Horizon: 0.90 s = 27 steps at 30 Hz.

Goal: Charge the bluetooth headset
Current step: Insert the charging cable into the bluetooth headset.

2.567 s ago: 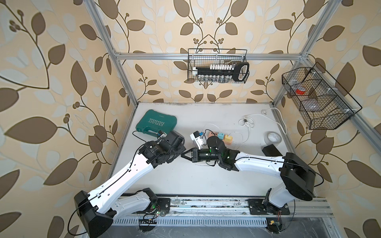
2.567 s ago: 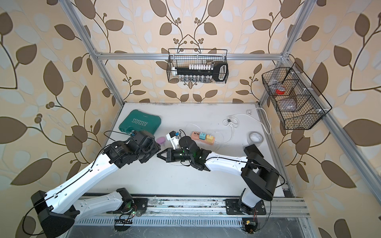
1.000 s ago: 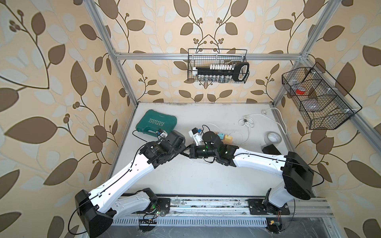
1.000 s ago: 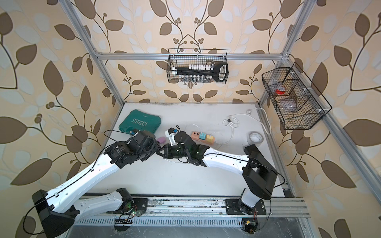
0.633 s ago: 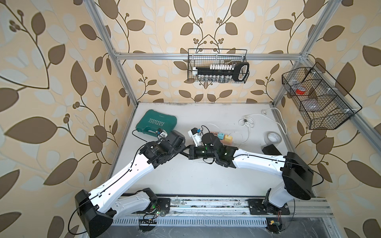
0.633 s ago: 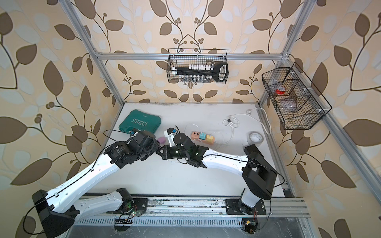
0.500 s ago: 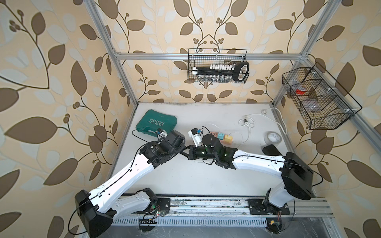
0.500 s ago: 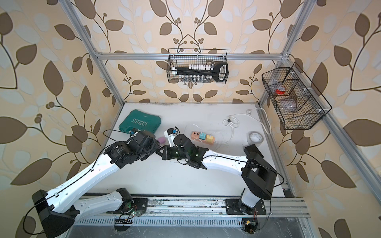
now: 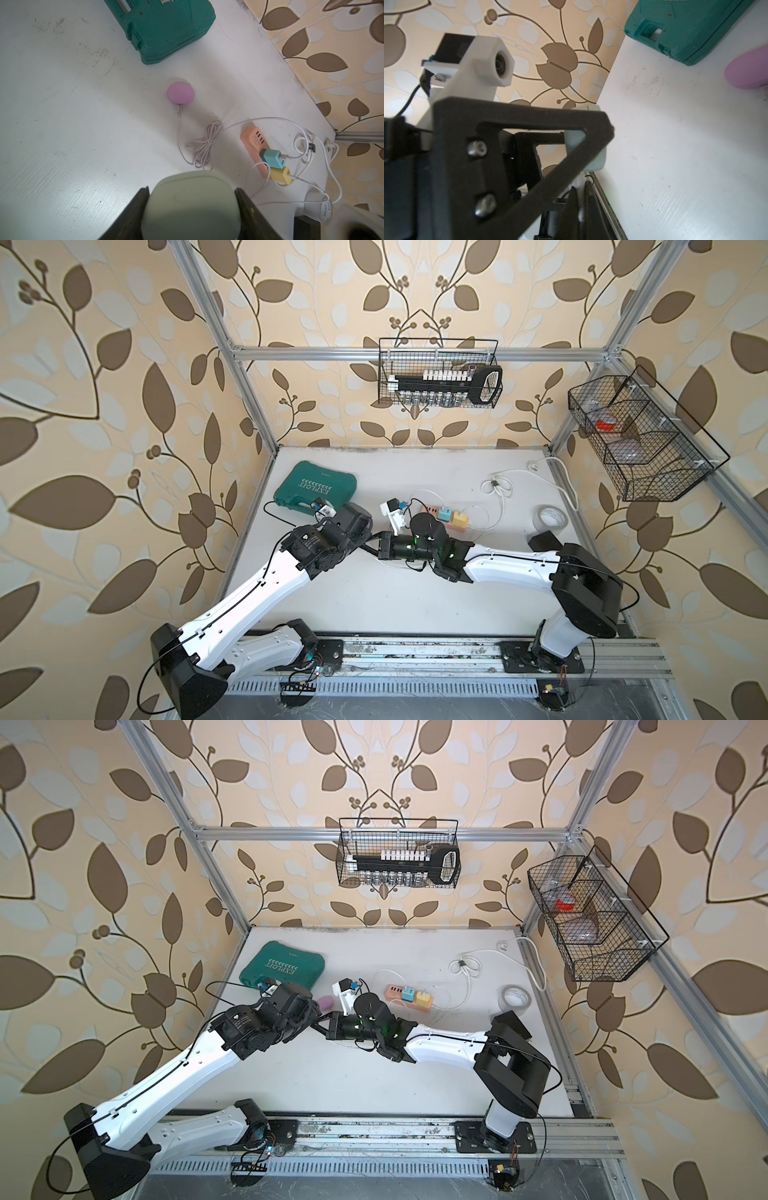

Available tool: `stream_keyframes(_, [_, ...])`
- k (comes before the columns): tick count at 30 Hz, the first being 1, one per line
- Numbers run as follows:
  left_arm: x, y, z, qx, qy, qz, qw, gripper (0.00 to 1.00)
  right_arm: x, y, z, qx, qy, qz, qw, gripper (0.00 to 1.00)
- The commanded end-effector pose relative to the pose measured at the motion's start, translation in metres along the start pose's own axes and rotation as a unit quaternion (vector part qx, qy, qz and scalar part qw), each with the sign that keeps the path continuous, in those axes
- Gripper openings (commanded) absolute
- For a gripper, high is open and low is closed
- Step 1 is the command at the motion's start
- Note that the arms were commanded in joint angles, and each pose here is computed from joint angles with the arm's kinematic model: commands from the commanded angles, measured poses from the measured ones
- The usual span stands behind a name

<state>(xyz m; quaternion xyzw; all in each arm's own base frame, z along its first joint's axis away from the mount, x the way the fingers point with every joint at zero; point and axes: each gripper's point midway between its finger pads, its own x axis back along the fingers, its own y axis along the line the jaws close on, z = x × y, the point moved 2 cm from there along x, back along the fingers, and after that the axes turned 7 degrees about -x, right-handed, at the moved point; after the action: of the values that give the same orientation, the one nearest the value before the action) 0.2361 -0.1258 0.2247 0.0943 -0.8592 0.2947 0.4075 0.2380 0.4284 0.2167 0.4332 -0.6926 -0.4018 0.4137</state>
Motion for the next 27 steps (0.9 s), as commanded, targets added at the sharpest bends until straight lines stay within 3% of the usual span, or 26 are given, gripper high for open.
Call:
stream_keyframes(1, [0.019,-0.027,0.032,-0.002,0.099,0.084,0.991,0.00,-0.001,-0.019,-0.034,0.026,-0.079,0.063,0.995,0.03])
stream_keyframes(4, [0.019,-0.027,0.032,-0.003,0.098,0.085,0.992,0.00,0.000,-0.029,-0.034,0.025,-0.078,0.097,0.992,0.03])
stream_keyframes(10, [0.017,-0.027,0.034,-0.001,0.101,0.086,0.991,0.00,-0.005,-0.029,-0.036,-0.020,-0.078,0.076,0.994,0.03])
stream_keyframes(15, [0.020,-0.028,0.033,-0.004,0.103,0.091,0.991,0.00,-0.009,-0.028,-0.041,0.000,-0.047,0.073,0.996,0.04])
stream_keyframes(27, [0.018,-0.028,0.033,-0.005,0.101,0.088,0.991,0.00,-0.005,-0.029,-0.041,0.007,-0.048,0.073,0.996,0.05])
